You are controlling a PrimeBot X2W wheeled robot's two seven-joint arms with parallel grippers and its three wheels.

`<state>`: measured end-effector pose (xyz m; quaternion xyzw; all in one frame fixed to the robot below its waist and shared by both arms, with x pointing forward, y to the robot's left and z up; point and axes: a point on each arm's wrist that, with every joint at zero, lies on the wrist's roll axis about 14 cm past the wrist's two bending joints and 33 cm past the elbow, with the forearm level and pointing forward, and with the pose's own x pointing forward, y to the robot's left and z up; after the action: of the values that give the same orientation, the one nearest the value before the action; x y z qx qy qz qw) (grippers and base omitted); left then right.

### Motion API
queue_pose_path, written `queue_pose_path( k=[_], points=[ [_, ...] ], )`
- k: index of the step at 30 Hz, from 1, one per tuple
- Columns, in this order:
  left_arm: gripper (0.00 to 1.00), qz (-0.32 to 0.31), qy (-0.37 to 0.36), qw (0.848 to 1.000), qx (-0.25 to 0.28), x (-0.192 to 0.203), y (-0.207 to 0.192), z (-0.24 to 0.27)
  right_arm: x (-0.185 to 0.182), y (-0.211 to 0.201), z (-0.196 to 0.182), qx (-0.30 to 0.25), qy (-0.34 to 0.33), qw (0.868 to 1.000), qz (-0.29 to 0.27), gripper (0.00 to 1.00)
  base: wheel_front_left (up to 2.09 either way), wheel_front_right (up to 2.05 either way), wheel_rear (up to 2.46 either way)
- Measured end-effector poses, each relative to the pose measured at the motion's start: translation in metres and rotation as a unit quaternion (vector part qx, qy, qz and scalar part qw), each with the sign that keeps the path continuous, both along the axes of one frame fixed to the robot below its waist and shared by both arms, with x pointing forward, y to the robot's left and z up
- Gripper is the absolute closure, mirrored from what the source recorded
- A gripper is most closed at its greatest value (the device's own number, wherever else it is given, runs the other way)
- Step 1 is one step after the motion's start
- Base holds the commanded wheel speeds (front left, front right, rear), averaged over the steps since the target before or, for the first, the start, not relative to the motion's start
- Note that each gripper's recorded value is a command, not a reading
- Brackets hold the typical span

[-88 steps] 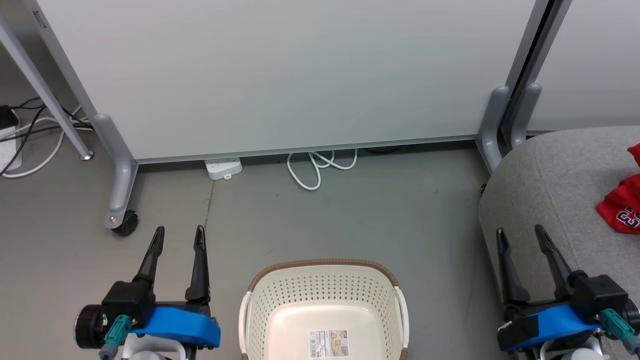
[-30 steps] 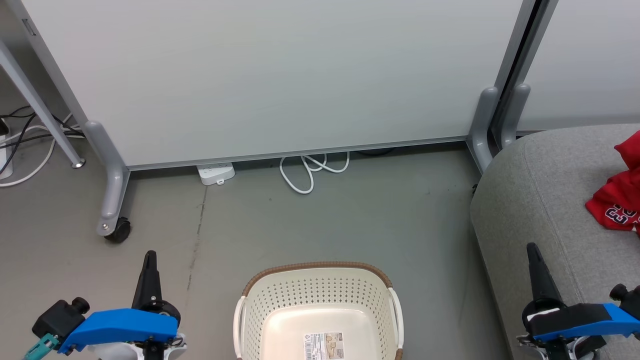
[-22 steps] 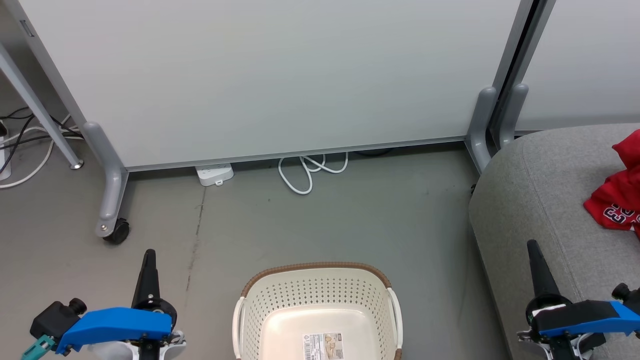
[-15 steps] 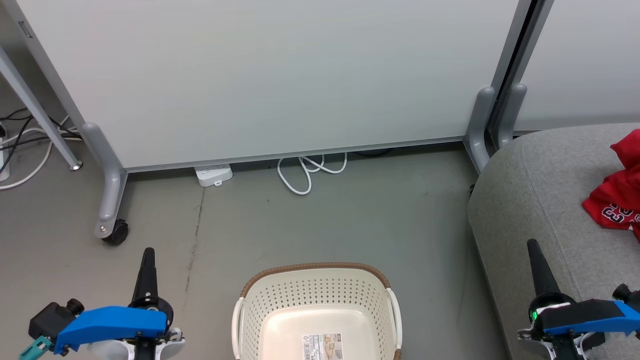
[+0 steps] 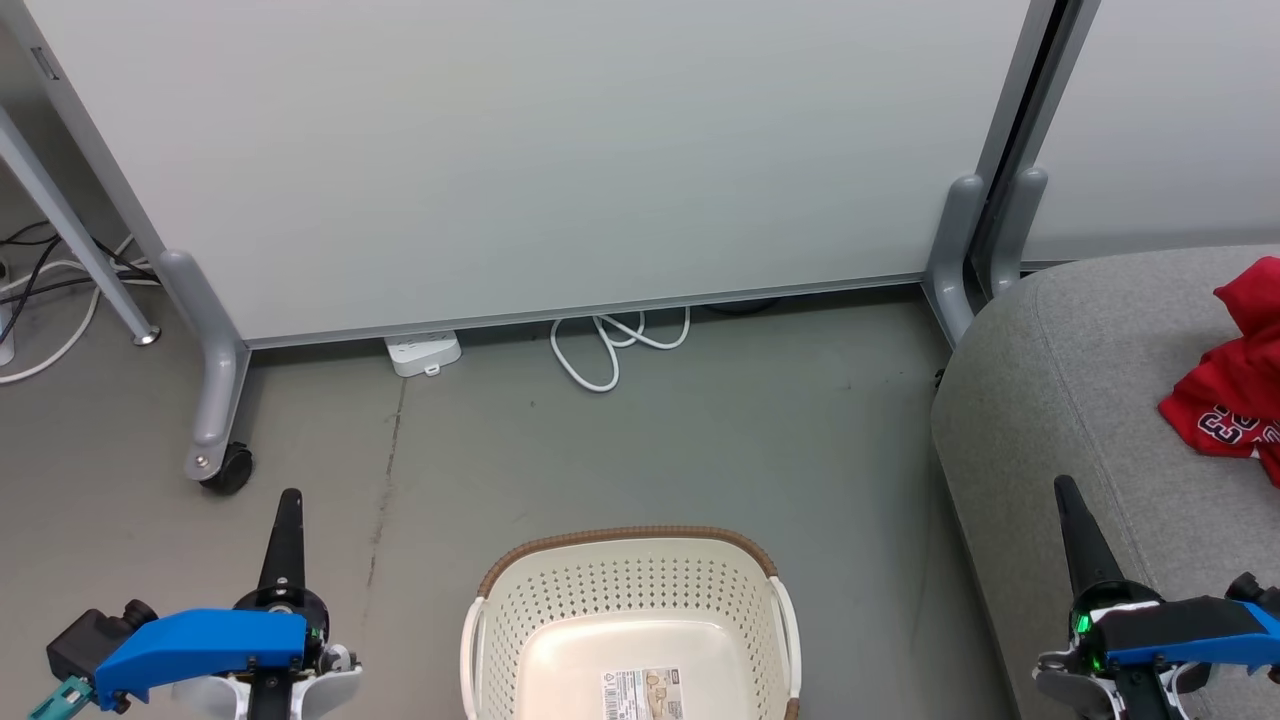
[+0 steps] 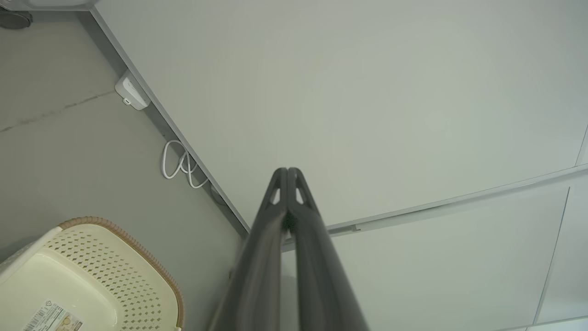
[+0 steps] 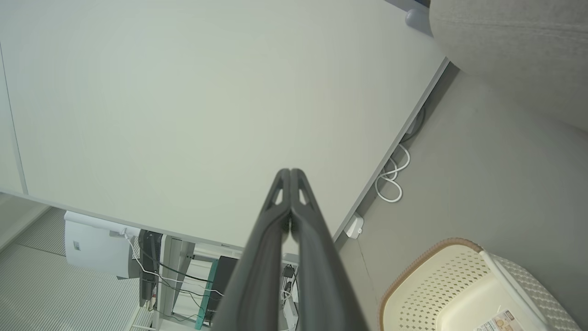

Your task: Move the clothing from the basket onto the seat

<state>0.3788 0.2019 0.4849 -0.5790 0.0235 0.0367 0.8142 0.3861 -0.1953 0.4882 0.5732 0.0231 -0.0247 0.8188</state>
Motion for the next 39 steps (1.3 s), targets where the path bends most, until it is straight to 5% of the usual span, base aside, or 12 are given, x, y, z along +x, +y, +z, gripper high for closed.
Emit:
queue_pose_path(
  k=[39],
  points=[
    [1.0,-0.006,-0.029,0.988,-0.151,0.007,-0.001,0.015,0.001,-0.003,0.013,0.157,-0.024,0.987,0.0,1.0,0.0,0.0,0.0]
  ],
)
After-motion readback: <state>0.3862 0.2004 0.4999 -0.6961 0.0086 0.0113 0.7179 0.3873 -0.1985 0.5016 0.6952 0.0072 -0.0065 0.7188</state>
